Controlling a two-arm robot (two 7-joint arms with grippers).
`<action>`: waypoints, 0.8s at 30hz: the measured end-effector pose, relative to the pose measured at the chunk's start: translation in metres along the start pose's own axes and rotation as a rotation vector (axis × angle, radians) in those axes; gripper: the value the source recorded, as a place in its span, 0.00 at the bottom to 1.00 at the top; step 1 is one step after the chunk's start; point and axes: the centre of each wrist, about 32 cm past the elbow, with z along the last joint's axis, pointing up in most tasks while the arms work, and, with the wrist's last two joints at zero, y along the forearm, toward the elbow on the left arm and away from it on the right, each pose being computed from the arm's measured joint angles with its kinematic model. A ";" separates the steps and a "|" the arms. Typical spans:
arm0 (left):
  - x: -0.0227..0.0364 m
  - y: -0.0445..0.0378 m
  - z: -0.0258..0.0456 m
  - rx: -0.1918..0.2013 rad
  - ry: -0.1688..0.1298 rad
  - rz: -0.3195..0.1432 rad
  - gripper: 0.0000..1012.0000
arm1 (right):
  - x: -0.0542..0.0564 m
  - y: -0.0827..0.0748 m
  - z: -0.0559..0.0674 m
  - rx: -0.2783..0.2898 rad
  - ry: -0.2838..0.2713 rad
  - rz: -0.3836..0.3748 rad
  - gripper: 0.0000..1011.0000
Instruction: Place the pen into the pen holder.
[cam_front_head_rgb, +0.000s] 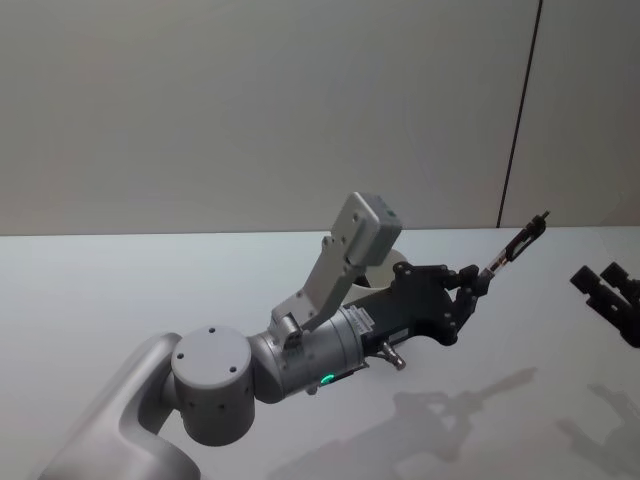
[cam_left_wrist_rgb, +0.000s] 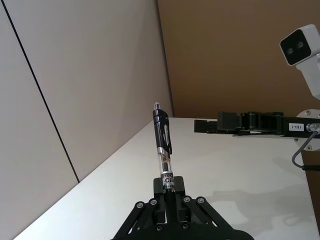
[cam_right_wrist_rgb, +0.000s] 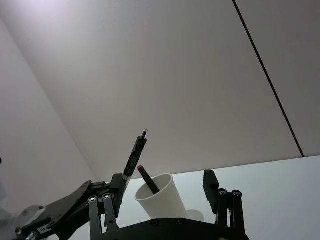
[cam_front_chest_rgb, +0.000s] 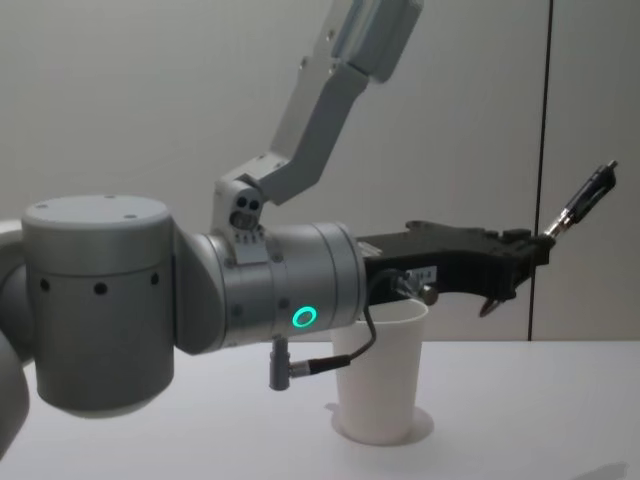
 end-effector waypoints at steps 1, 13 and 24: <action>0.0000 0.0000 0.0000 0.000 0.000 0.000 0.12 | 0.001 0.001 -0.001 0.008 0.017 0.008 0.99; 0.0000 0.0000 0.0000 0.000 0.000 0.000 0.12 | 0.010 0.011 -0.009 0.055 0.120 0.051 0.99; 0.0000 0.0000 0.0000 0.000 0.000 0.000 0.12 | 0.014 0.026 -0.016 0.067 0.181 0.086 0.99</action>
